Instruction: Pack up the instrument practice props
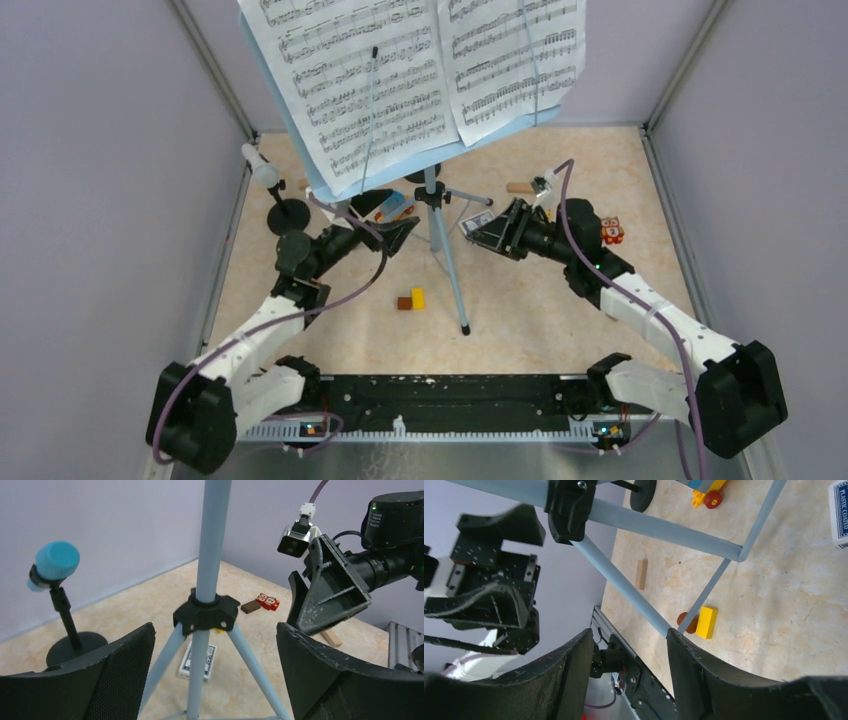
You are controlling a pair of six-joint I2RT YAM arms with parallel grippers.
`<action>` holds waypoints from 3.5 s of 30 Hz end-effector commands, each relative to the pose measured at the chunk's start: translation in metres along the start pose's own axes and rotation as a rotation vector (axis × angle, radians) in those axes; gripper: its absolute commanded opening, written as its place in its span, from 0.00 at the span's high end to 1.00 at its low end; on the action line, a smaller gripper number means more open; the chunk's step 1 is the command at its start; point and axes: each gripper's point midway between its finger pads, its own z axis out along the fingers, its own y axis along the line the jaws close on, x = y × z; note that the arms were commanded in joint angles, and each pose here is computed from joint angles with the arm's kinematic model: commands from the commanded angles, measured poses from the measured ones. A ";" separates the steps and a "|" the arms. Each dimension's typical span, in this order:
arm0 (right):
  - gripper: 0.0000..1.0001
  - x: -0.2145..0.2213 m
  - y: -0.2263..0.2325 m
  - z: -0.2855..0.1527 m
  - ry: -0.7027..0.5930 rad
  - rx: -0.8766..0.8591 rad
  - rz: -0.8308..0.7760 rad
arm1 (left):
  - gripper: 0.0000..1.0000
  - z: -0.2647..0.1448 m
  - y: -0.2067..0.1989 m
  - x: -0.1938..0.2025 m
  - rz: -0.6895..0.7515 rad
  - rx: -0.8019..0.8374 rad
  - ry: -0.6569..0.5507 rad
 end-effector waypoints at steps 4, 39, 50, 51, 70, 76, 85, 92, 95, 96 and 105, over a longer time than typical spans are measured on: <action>0.45 -0.009 0.014 -0.009 -0.002 0.002 -0.069 | 0.07 0.053 -0.014 -0.049 0.211 0.232 -0.149; 0.48 -0.064 0.080 0.031 -0.062 -0.252 0.272 | 1.00 0.104 -0.011 0.013 0.126 0.484 0.089; 0.53 -0.075 0.040 0.066 -0.052 -0.150 0.315 | 1.00 0.094 -0.015 0.021 0.148 0.501 0.099; 0.55 -0.074 0.039 0.068 -0.046 -0.154 0.314 | 1.00 0.094 -0.015 0.021 0.151 0.501 0.099; 0.85 -0.069 0.054 0.075 0.023 -0.294 0.227 | 1.00 0.091 -0.012 0.032 0.151 0.495 0.104; 0.86 -0.065 0.058 0.073 0.055 -0.320 0.192 | 1.00 0.091 -0.012 0.032 0.145 0.495 0.101; 0.88 -0.059 0.064 0.072 0.097 -0.350 0.145 | 1.00 0.090 -0.013 0.033 0.142 0.497 0.105; 1.00 -0.049 0.067 0.076 0.130 -0.358 0.080 | 1.00 0.090 -0.013 0.031 0.139 0.498 0.110; 1.00 -0.040 0.069 0.076 0.112 -0.371 -0.041 | 1.00 0.091 -0.013 0.032 0.135 0.499 0.118; 1.00 -0.035 0.070 0.076 0.094 -0.373 -0.101 | 1.00 0.092 -0.013 0.032 0.133 0.501 0.121; 1.00 0.020 0.079 0.066 -0.089 -0.417 -0.790 | 1.00 0.093 -0.012 0.034 0.116 0.499 0.131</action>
